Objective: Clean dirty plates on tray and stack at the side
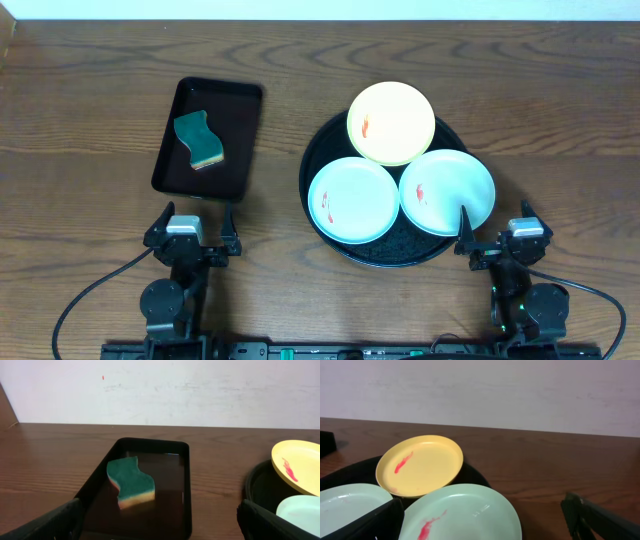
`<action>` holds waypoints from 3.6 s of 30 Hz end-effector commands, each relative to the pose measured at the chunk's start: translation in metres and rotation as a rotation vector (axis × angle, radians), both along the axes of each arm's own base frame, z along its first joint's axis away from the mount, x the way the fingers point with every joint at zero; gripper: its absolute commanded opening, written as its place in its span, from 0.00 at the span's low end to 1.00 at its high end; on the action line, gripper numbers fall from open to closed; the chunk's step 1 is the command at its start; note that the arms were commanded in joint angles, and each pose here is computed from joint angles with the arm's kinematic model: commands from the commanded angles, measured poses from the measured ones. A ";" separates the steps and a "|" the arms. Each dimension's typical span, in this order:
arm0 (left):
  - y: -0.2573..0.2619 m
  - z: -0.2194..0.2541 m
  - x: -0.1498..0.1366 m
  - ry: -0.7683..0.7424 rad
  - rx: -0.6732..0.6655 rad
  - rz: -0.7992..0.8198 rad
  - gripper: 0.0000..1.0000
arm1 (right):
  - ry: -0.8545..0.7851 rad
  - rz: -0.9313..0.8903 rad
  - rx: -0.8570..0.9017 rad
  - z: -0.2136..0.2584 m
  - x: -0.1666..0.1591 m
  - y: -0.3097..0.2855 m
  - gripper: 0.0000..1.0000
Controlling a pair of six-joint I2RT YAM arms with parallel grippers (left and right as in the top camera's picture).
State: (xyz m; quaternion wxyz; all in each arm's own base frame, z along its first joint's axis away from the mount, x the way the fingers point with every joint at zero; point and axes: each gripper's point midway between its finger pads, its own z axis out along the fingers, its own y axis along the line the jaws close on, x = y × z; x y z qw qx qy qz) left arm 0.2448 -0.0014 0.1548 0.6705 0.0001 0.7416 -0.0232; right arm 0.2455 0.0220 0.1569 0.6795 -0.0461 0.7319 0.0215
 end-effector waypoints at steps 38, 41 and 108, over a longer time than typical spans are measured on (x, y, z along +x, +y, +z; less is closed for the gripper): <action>-0.005 -0.015 -0.001 0.042 0.001 -0.027 0.98 | 0.004 -0.017 0.016 -0.001 0.000 -0.003 0.99; -0.005 -0.015 -0.001 0.042 0.001 -0.027 0.98 | 0.004 -0.017 0.016 -0.001 0.000 -0.003 0.99; -0.121 0.154 -0.082 -0.212 -0.273 -0.799 0.98 | 0.004 -0.017 0.016 -0.001 0.000 -0.003 0.99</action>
